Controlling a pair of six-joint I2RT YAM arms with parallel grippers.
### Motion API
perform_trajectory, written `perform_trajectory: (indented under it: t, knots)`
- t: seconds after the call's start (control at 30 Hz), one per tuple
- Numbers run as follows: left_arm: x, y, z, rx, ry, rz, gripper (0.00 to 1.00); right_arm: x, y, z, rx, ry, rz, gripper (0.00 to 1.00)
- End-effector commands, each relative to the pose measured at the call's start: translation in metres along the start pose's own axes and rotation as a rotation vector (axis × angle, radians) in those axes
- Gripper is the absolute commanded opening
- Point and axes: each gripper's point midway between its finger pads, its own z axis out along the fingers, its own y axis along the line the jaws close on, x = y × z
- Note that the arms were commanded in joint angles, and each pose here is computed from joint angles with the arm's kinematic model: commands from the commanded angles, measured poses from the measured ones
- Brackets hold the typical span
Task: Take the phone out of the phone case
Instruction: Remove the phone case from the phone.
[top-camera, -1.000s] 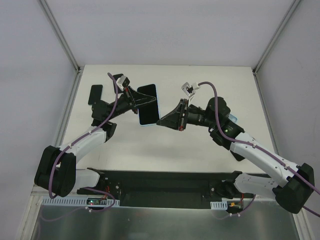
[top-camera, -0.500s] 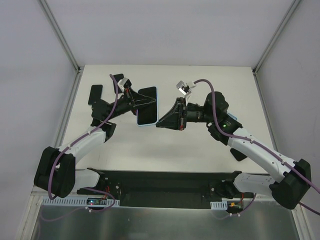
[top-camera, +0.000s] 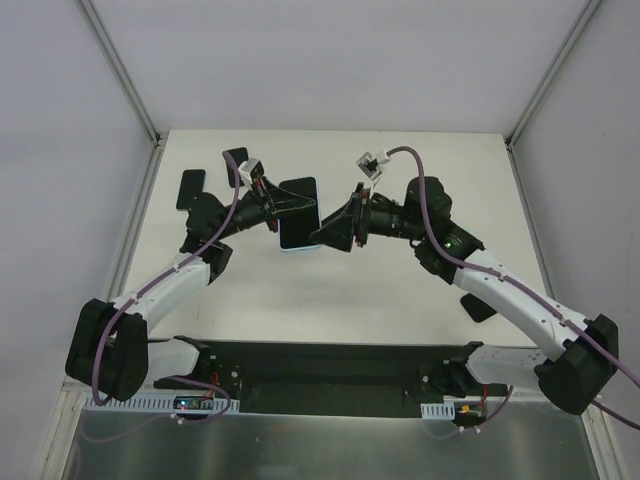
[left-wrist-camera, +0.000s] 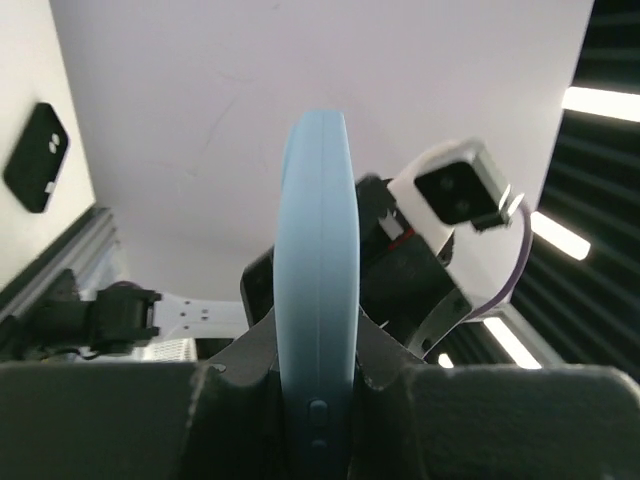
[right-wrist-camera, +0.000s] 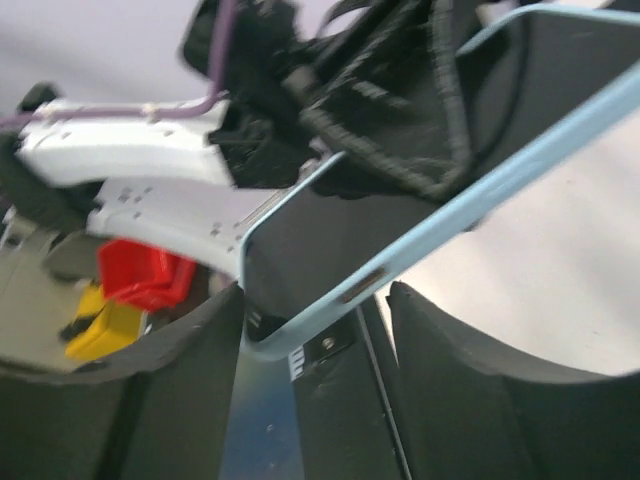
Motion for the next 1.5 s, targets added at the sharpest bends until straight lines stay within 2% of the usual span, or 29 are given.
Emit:
perform_trajectory:
  t: [0.0,0.03,0.07,0.17,0.2,0.27,0.37,0.77,1.07,1.37,1.47]
  knots:
    - [0.013,-0.039,-0.001,0.084,0.020,0.254,0.00,-0.032,-0.015,-0.015,0.193,-0.181,0.116,0.66]
    - [0.010,-0.038,0.000,0.085,0.010,0.263,0.00,-0.037,-0.007,-0.025,0.193,-0.222,0.122,0.66]
    - [0.009,-0.040,0.000,0.103,0.005,0.287,0.00,-0.035,-0.018,-0.030,0.243,-0.271,0.153,0.65]
    - [0.002,-0.043,0.001,0.148,-0.016,0.283,0.00,-0.039,-0.021,-0.043,0.252,-0.409,0.291,0.59]
    - [0.002,-0.046,0.000,0.180,-0.017,0.300,0.00,-0.040,-0.018,-0.044,0.219,-0.442,0.378,0.56]
    - [-0.003,-0.050,0.001,0.207,-0.046,0.302,0.00,-0.050,-0.011,-0.046,0.144,-0.520,0.413,0.55]
    - [-0.010,-0.053,0.000,0.238,-0.085,0.303,0.00,-0.048,-0.011,-0.044,0.070,-0.558,0.479,0.56]
    - [-0.016,-0.060,0.003,0.253,-0.111,0.304,0.00,-0.055,0.007,-0.035,-0.042,-0.575,0.452,0.51]
    - [-0.019,-0.063,0.004,0.259,-0.122,0.304,0.00,-0.049,0.017,-0.016,-0.075,-0.506,0.440,0.46]
    - [-0.020,-0.065,0.002,0.258,-0.131,0.305,0.00,-0.048,0.016,-0.010,-0.083,-0.496,0.445,0.31]
    - [-0.021,-0.065,0.001,0.258,-0.134,0.304,0.00,-0.049,0.019,-0.010,-0.094,-0.496,0.438,0.22]
